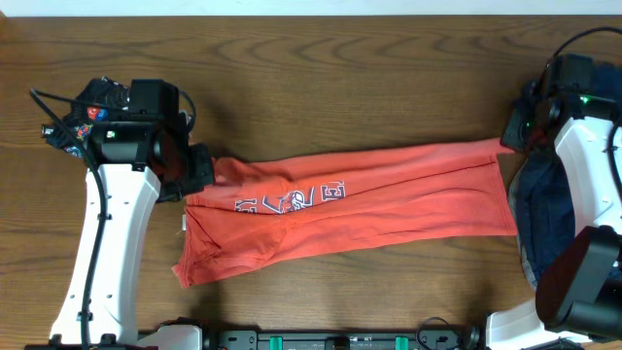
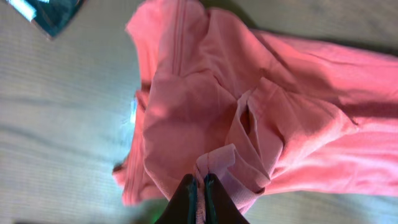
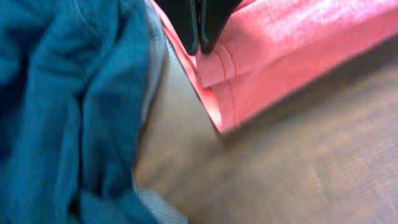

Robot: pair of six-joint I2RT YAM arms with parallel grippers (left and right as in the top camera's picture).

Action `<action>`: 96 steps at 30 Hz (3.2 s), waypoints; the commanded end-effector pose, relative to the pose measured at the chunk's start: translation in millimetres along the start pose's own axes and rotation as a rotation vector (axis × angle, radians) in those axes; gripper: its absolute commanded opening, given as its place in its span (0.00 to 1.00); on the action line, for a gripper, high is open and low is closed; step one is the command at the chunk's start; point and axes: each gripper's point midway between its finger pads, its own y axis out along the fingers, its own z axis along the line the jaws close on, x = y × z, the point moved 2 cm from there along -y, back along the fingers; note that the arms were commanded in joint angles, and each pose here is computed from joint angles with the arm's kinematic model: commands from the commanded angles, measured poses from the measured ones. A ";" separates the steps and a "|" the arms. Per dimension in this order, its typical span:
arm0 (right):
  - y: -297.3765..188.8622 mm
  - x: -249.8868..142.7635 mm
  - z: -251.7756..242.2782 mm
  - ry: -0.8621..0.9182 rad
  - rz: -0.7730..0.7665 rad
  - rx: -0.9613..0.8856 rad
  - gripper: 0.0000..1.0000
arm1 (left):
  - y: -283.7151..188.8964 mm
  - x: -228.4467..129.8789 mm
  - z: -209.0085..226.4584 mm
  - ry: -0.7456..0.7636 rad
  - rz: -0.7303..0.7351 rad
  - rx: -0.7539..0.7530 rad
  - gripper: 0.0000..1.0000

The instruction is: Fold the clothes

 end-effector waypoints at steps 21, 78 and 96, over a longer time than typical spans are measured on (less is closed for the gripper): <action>-13.2 -52.9 -30.8 -0.055 0.229 -0.140 0.01 | -13.2 -71.8 5.5 -0.053 0.323 -0.003 0.06; -8.2 -68.5 -17.9 -0.090 0.308 -0.035 0.10 | -51.1 -107.9 2.4 -0.076 0.280 -0.085 0.06; 60.4 -99.5 -7.7 -0.077 0.321 0.023 0.08 | -19.5 -41.1 -13.9 -0.039 0.015 -0.162 0.06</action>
